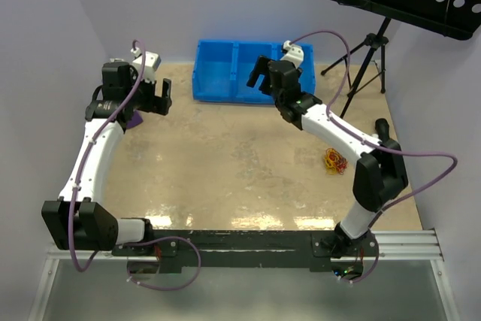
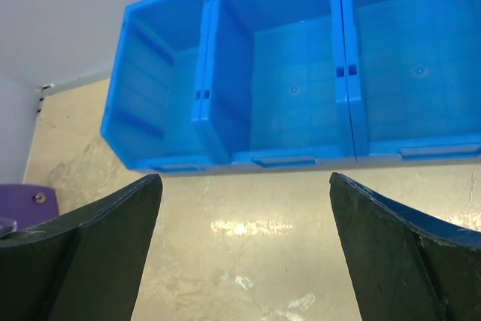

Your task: Untangle the cables

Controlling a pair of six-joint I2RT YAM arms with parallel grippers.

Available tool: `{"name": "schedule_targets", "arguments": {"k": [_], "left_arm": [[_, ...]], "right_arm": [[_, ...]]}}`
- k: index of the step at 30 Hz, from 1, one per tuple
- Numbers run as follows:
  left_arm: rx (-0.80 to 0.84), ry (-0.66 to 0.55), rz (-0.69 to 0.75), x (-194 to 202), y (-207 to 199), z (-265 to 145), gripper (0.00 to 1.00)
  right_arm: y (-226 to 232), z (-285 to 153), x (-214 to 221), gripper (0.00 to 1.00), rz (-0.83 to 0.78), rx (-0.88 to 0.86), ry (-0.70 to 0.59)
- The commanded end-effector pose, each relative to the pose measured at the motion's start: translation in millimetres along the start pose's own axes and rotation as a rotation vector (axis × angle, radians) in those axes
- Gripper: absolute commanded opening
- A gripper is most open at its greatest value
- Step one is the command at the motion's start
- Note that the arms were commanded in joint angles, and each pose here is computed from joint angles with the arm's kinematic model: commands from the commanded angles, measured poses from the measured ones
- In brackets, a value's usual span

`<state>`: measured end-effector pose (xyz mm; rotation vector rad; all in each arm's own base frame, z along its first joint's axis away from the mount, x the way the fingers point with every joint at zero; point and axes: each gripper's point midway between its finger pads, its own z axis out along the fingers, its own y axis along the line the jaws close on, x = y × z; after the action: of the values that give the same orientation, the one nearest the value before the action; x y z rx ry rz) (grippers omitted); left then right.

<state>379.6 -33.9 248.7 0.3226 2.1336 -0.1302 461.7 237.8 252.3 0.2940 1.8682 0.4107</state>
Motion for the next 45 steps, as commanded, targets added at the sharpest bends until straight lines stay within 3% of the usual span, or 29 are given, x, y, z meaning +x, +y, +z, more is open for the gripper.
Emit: {"name": "schedule_targets", "arguments": {"k": [1, 14, 21, 29, 39, 45], "left_arm": [[0.009, -0.081, -0.027, -20.0, -3.0, -11.4, 1.0], [0.039, -0.008, -0.083, -11.7, -8.2, -5.7, 1.0], [0.033, 0.004, -0.12, -23.2, -8.9, -19.9, 1.0], [0.087, 0.146, -0.079, -4.9, -13.5, -13.4, 1.0], [0.081, 0.13, -0.153, -6.1, -13.6, 1.0, 1.0], [0.048, 0.084, -0.191, -15.5, -9.6, -0.2, 1.0]], "right_arm": [[-0.9, 12.0, -6.1, 0.98, -0.038, 0.07, -0.04], [15.7, 68.7, -2.3, 0.97, -0.072, 0.106, -0.09], [-0.9, 85.6, 2.2, 0.96, -0.133, 0.206, -0.122], [-30.7, 83.8, -8.5, 0.96, -0.168, 0.344, -0.169], [-78.8, 115.2, -7.5, 0.96, -0.17, 0.412, -0.11], [-75.2, 131.0, 3.0, 0.95, -0.167, 0.361, -0.089]]}}
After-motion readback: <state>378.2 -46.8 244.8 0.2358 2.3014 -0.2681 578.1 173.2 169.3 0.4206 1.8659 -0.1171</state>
